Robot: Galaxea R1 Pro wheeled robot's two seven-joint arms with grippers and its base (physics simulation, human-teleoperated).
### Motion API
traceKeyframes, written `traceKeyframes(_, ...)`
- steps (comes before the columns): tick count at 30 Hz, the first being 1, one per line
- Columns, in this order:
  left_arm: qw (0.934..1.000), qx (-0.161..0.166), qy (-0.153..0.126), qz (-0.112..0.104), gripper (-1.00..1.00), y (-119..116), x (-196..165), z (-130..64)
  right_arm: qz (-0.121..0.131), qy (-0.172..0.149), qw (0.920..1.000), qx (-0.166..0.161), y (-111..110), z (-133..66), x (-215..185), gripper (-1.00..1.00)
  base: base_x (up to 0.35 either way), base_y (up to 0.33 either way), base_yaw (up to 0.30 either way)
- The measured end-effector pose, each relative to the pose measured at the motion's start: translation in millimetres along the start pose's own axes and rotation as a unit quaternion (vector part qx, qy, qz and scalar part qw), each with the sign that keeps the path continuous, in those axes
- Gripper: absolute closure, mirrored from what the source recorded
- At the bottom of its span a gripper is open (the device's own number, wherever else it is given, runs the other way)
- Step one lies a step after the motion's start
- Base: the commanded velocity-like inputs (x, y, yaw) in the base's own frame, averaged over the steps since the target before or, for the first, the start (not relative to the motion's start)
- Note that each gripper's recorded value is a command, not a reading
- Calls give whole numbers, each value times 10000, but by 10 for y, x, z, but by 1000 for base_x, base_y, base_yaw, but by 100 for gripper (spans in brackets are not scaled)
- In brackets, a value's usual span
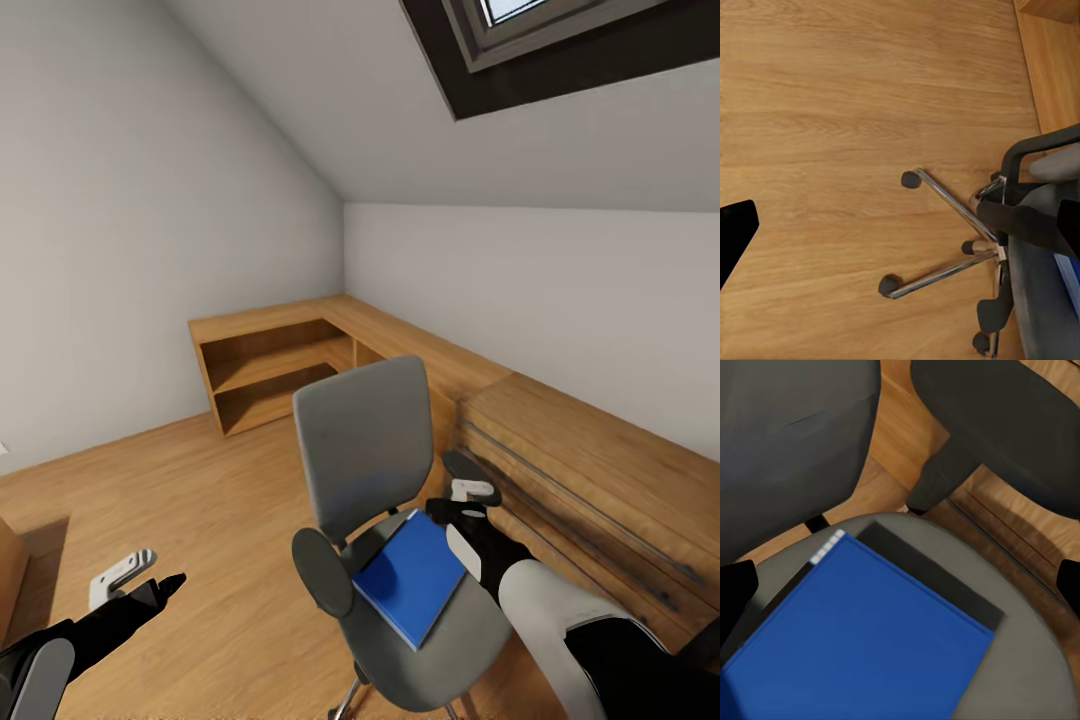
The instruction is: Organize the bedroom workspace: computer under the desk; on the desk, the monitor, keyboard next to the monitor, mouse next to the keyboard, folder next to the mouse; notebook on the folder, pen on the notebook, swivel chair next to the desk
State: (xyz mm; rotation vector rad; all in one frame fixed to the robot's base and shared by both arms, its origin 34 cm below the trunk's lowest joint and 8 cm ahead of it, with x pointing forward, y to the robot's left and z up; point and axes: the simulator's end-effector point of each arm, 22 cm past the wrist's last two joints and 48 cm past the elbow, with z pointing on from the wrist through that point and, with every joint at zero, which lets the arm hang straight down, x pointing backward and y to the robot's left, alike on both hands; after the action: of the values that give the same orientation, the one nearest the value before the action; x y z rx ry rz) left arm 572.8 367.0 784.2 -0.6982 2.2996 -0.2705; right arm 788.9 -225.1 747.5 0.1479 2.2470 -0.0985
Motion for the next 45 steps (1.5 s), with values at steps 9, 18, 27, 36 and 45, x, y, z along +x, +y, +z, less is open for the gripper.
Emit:
traceKeyframes(9,10000,-45,52,-12,-100,37,35,35,-8,69,10000,5,0,45,80,-100,0,0,0)
traceKeyframes(18,9999,-81,114,-19,-100,60,83,74,-25,136,9999,10,0,89,160,-100,0,0,0)
traceKeyframes(27,9998,-119,167,-19,-100,87,121,109,-40,204,9998,14,0,132,241,-100,0,0,0)
traceKeyframes(36,9996,-159,225,-19,-100,116,164,144,-52,272,9996,18,0,173,323,-100,0,0,0)
traceKeyframes(45,9994,-194,283,-22,-100,142,207,179,-63,335,9994,21,1,214,400,-100,0,0,0)
